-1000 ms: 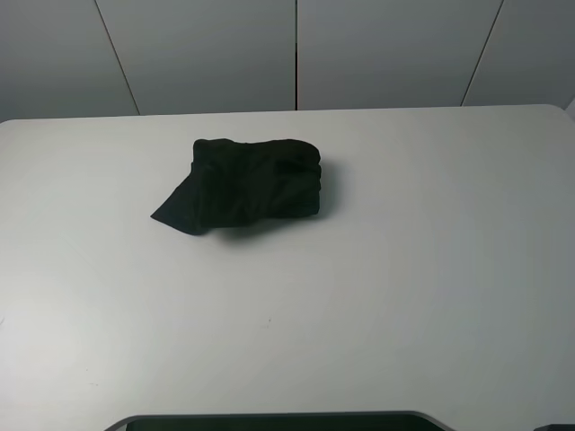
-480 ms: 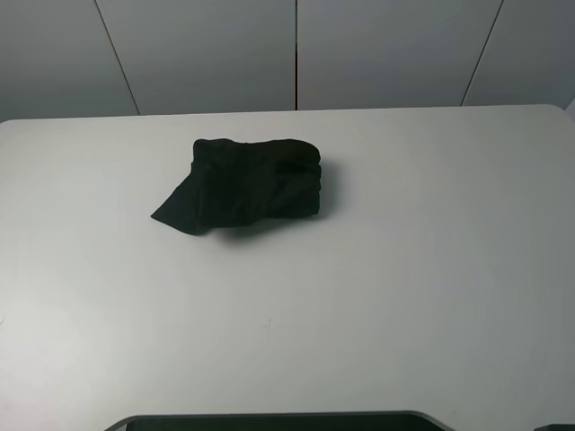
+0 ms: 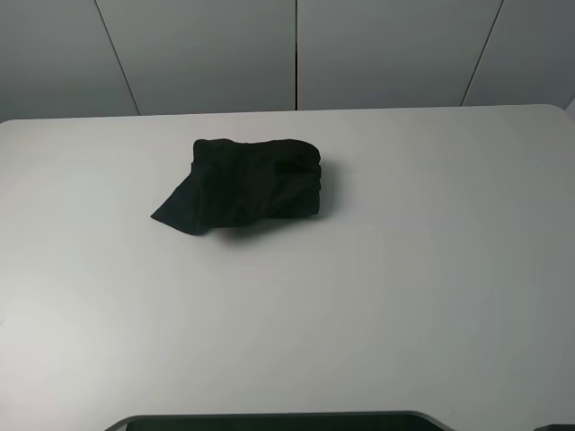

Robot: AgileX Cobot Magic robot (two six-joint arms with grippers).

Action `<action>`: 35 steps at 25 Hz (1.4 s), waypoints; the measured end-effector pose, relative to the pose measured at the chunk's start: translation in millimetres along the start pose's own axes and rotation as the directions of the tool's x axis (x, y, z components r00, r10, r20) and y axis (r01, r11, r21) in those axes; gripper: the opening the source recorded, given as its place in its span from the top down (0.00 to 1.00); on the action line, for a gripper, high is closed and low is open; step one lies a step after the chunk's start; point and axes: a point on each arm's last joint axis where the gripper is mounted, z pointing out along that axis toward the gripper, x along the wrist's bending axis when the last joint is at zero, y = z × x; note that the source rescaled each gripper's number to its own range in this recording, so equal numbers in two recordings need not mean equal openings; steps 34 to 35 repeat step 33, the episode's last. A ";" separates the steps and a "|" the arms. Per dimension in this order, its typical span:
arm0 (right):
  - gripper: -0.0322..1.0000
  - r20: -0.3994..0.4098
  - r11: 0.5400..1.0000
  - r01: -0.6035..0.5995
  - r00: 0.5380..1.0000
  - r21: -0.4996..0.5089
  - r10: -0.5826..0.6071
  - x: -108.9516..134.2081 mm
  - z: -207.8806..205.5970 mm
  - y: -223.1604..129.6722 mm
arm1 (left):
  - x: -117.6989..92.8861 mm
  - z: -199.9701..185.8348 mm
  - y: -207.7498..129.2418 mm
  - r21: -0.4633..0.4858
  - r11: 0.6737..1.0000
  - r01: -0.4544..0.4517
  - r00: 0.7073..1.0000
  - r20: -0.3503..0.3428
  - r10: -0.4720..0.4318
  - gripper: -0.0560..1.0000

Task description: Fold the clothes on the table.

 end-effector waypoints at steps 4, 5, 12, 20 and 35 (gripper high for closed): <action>0.00 0.006 1.000 0.003 1.000 0.001 -0.003 -0.5 0.0 -0.1 | -1.1 -0.8 -0.5 -0.011 0.998 0.068 0.989 -0.132 -0.069 0.00; 0.00 0.012 1.000 0.006 1.000 0.002 -0.006 -1.1 0.0 -0.2 | -1.3 -0.9 -0.6 -0.015 0.996 0.083 0.984 -0.160 -0.084 0.00; 0.00 0.099 0.999 -0.032 0.995 0.003 0.032 -1.3 1.2 0.3 | -2.6 -1.6 -0.9 -0.037 0.988 0.150 0.945 -0.290 -0.154 0.00; 0.00 0.111 0.999 -0.039 0.993 0.003 0.039 -1.2 1.3 0.4 | -2.9 -1.5 -0.9 -0.036 0.988 0.149 0.945 -0.289 -0.153 0.00; 0.00 0.111 0.999 -0.039 0.993 0.003 0.039 -1.2 1.3 0.4 | -2.9 -1.5 -0.9 -0.036 0.988 0.149 0.945 -0.290 -0.153 0.00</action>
